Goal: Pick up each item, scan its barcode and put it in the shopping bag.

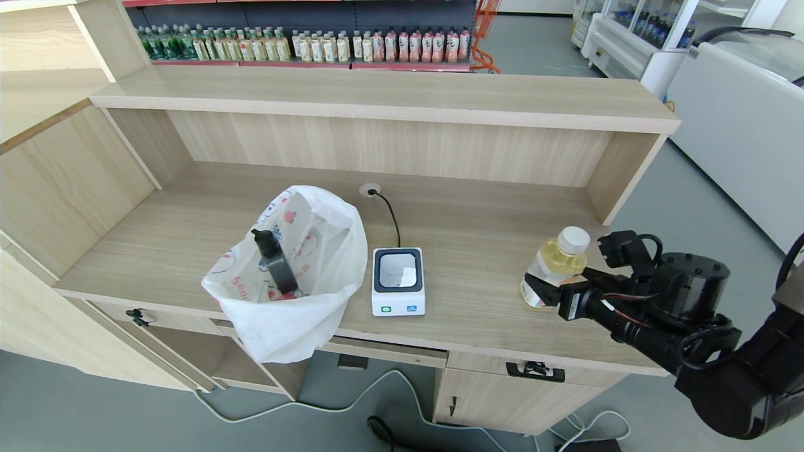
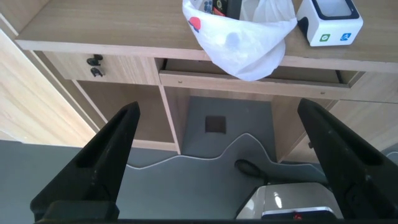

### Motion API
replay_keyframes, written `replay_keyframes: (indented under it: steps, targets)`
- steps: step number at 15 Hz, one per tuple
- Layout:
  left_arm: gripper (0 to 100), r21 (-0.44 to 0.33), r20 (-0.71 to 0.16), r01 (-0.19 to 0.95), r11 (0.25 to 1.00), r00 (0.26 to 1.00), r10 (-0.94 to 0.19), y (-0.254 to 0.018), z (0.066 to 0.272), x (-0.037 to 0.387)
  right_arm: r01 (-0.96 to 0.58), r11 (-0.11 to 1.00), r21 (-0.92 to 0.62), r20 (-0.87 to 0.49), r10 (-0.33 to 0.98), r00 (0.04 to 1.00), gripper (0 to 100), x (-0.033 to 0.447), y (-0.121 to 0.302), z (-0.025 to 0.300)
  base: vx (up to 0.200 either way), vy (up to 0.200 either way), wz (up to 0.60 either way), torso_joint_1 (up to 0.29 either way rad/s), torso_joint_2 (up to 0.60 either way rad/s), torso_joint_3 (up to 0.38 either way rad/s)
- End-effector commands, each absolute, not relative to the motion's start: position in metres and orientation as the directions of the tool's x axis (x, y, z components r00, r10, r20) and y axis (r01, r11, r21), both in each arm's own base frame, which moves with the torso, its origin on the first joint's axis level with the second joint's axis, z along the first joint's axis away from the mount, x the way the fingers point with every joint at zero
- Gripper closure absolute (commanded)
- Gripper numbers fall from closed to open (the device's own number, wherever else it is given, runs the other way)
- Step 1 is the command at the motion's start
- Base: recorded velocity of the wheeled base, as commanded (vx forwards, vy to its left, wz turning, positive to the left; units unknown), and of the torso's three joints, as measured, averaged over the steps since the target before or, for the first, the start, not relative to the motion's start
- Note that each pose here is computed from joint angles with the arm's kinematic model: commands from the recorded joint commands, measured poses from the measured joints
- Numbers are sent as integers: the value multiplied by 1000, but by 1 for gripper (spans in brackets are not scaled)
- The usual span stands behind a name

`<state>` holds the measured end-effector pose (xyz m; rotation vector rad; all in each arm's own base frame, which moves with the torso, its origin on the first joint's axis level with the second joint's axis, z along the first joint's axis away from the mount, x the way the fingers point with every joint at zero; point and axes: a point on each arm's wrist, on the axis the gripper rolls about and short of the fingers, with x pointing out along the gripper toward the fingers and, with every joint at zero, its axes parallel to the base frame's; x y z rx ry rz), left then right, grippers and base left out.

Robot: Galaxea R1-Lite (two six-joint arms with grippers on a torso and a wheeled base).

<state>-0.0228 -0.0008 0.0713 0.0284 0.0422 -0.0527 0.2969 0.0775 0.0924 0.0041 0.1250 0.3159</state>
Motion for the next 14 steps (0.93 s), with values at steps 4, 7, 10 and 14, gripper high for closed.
replay_keyframes:
  steps: [4,7,10,14]
  targets:
    - [0,27,-43,53,998,998,-52,-1,71,-23,-303,953,-5,-118,300,947,0,313,84,85,0,0,0,0,0,0]
    - [0,27,-43,53,998,998,-52,-1,71,-23,-304,952,-21,-113,300,947,0,319,86,83,0,0,0,0,0,0]
    - [0,27,-43,53,998,998,-52,-1,71,-23,-313,950,-22,-81,310,947,0,324,88,80,0,0,0,0,0,0]
    - [0,27,-43,53,998,998,-52,-1,71,-23,-329,943,-42,-70,326,943,0,327,89,71,0,0,0,0,0,0]
